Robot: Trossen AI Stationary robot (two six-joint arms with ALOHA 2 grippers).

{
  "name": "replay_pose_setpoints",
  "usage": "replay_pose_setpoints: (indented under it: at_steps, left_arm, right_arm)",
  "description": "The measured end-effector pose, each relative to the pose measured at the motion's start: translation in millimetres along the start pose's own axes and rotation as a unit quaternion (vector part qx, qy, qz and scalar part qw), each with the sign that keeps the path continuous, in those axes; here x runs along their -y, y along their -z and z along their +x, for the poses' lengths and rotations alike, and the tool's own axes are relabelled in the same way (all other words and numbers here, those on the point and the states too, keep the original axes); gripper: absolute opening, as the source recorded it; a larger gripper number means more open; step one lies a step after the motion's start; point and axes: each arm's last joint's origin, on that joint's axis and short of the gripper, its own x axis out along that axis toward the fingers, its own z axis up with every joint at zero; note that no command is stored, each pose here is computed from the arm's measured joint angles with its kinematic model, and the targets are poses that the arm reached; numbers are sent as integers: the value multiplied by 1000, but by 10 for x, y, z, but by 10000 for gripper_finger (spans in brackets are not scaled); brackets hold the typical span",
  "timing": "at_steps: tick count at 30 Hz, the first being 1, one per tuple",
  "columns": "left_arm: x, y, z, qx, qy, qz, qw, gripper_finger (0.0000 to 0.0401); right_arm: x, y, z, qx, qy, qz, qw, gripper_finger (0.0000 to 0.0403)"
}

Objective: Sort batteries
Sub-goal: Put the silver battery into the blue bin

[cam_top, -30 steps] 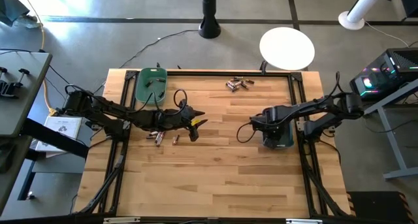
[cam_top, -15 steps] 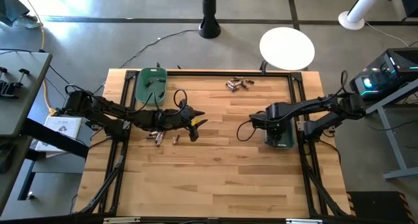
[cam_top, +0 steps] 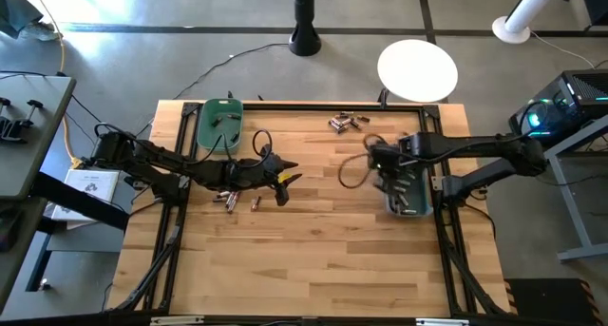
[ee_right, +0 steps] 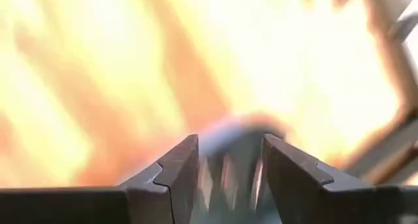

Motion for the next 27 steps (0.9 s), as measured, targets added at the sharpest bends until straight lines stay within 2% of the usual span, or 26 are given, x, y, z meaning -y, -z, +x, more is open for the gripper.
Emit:
replay_pose_setpoints:
  at_steps: [2, 5, 7, 10, 15, 19, 23, 27]
  left_arm:
    - [0, -7, 0, 3, 0, 0, 1000, 154]
    - [1, -10, 0, 5, 1, 3, 1000, 154]
    - [1, -9, 0, 5, 1, 3, 1000, 154]
    - [7, -9, 0, 3, 12, 3, 1000, 154]
    - [8, -8, 0, 3, 14, 3, 1000, 154]
    - [10, -8, 0, 3, 14, 5, 1000, 154]
    - [6, 1, 0, -2, 13, 6, 1000, 154]
    - [10, 14, -1, -8, 14, 5, 1000, 154]
  right_arm:
    - [-12, -167, 29, 77, -5, -16, 997, 161]
    - [19, -426, 198, 157, -70, -42, 984, 160]
    - [107, -625, 346, 204, -94, -29, 974, 160]
    - [288, -895, 627, 238, -108, 9, 965, 160]
    - [522, -1215, 1169, 193, -92, 50, 976, 160]
    - [627, -1416, 1495, 153, -64, 54, 985, 160]
    - [743, -1618, 1620, 144, -17, 62, 987, 160]
    - [829, -1719, 1725, 109, -6, 72, 991, 160]
